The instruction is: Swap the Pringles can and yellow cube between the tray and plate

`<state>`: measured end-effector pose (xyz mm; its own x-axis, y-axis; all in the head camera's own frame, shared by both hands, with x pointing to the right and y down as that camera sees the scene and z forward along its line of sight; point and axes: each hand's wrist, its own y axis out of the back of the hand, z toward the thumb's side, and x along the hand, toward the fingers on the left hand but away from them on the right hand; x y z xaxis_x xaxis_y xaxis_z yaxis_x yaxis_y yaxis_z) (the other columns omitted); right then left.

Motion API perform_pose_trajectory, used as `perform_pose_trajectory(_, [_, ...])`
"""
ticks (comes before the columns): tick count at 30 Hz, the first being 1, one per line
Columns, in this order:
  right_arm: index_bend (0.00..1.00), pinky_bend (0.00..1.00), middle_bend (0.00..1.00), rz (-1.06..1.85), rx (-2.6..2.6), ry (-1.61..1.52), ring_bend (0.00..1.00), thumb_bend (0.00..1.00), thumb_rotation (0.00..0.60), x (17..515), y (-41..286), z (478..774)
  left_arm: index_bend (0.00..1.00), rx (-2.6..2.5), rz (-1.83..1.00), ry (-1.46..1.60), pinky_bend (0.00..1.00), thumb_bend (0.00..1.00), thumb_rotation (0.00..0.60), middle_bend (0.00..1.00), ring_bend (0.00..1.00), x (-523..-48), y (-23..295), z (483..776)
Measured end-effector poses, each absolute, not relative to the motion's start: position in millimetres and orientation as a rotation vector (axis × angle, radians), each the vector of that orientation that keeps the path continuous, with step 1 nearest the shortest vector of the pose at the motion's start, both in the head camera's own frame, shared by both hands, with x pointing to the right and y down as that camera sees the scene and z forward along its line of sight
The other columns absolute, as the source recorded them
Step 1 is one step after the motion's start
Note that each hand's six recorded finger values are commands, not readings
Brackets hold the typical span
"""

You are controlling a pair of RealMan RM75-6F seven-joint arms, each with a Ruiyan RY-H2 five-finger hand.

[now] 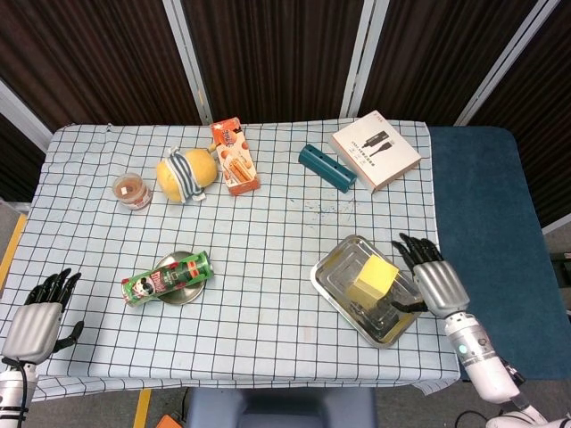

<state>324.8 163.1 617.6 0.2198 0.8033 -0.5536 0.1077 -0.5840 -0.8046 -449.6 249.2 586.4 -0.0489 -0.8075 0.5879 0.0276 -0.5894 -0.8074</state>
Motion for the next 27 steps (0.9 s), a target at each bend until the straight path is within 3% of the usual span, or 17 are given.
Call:
perform_pose_trajectory(7, [0.00, 0.00, 0.00, 1.400, -1.618, -1.081, 0.00, 0.11, 0.600, 383.2, 169.4, 586.0, 0.02, -1.582, -1.684, 0.863, 0.15, 0.38, 0.600, 0.00, 0.00, -450.2, 247.3, 581.0])
perform_pose_trajectory(13, [0.00, 0.00, 0.00, 1.489, -1.538, -1.240, 0.00, 0.10, 0.600, 429.5, 180.1, 577.7, 0.03, -1.559, -1.652, 0.897, 0.15, 0.38, 0.600, 0.00, 0.00, -450.6, 244.7, 574.3])
perform_pose_trajectory(27, [0.00, 0.00, 0.00, 1.500, -1.506, -1.228, 0.00, 0.10, 0.600, 433.3, 187.1, 571.4, 0.03, -1.568, -1.636, 0.918, 0.15, 0.38, 0.600, 0.00, 0.00, -451.8, 242.4, 574.4])
